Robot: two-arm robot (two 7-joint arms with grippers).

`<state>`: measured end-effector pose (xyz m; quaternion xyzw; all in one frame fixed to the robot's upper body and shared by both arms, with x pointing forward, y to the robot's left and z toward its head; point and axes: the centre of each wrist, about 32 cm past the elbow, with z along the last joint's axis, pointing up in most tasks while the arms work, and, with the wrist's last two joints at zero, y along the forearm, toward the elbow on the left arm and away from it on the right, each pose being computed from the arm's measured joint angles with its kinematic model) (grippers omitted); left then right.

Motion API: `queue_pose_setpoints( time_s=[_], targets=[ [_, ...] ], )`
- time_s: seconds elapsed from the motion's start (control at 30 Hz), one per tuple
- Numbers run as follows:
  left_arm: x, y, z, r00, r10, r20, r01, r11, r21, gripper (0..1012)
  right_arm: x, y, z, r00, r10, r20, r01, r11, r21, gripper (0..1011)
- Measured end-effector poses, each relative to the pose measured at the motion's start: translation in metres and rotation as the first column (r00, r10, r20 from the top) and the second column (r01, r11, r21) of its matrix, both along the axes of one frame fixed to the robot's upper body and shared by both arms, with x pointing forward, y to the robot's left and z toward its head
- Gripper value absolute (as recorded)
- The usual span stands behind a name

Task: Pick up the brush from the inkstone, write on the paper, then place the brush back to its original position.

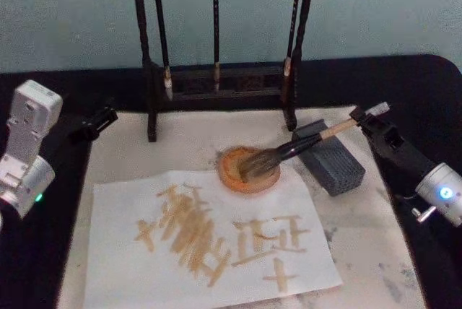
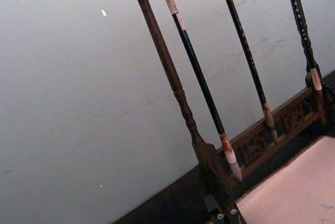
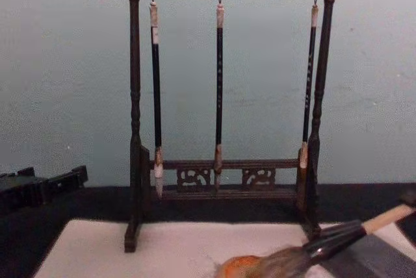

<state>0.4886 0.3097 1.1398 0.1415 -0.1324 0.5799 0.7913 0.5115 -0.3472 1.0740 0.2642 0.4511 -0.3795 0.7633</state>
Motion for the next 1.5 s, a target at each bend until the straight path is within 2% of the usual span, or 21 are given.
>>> queue_pose_setpoints(
  time_s=[0.17,0.4,0.53,0.67,0.77,0.8,0.9,0.93,0.97,1.0,1.1,1.13,1.27,1.5],
  targets=[
    [0.0,0.0,0.0,1.0,0.0,0.0,0.0,1.0,0.0,1002,-0.003,-0.002,0.007,1.0,0.002,0.025,-0.002,1.0,0.009,163],
    [0.0,0.0,0.0,1.0,0.0,0.0,0.0,1.0,0.0,1002,-0.01,0.0,0.026,0.995,0.025,0.092,-0.023,0.999,-0.025,163],
    [0.0,0.0,0.0,1.0,0.0,0.0,0.0,1.0,0.0,1002,-0.016,0.003,0.039,0.989,0.052,0.142,-0.044,0.997,-0.057,161],
    [0.0,0.0,0.0,1.0,0.0,0.0,0.0,1.0,0.0,1002,-0.024,0.01,0.059,0.972,0.111,0.209,-0.084,0.987,-0.135,163],
    [0.0,0.0,0.0,1.0,0.0,0.0,0.0,1.0,0.0,1002,-0.03,0.017,0.073,0.953,0.169,0.252,-0.116,0.97,-0.212,163],
    [0.0,0.0,0.0,1.0,0.0,0.0,0.0,1.0,0.0,1002,-0.032,0.021,0.079,0.942,0.198,0.27,-0.129,0.959,-0.252,163],
    [0.0,0.0,0.0,1.0,0.0,0.0,0.0,1.0,0.0,1002,-0.037,0.026,0.088,0.925,0.241,0.294,-0.15,0.941,-0.302,161],
    [0.0,0.0,0.0,1.0,0.0,0.0,0.0,1.0,0.0,1002,-0.04,0.031,0.094,0.912,0.269,0.309,-0.162,0.93,-0.331,161],
    [0.0,0.0,0.0,1.0,0.0,0.0,0.0,1.0,0.0,1002,-0.042,0.033,0.096,0.907,0.281,0.315,-0.167,0.924,-0.344,163],
    [0.0,0.0,0.0,1.0,0.0,0.0,0.0,1.0,0.0,1002,-0.045,0.037,0.1,0.895,0.303,0.326,-0.174,0.912,-0.37,163],
    [0.0,0.0,0.0,1.0,0.0,0.0,0.0,1.0,0.0,1002,-0.049,0.045,0.106,0.878,0.339,0.337,-0.185,0.891,-0.415,163],
    [0.0,0.0,0.0,1.0,0.0,0.0,0.0,1.0,0.0,1002,-0.052,0.049,0.108,0.869,0.36,0.34,-0.191,0.878,-0.439,163],
    [0.0,0.0,0.0,1.0,0.0,0.0,0.0,1.0,0.0,1002,-0.055,0.06,0.109,0.853,0.395,0.343,-0.202,0.854,-0.48,163],
    [0.0,0.0,0.0,1.0,0.0,0.0,0.0,1.0,0.0,1000,-0.056,0.074,0.107,0.837,0.42,0.351,-0.21,0.839,-0.503,163]
  ],
)
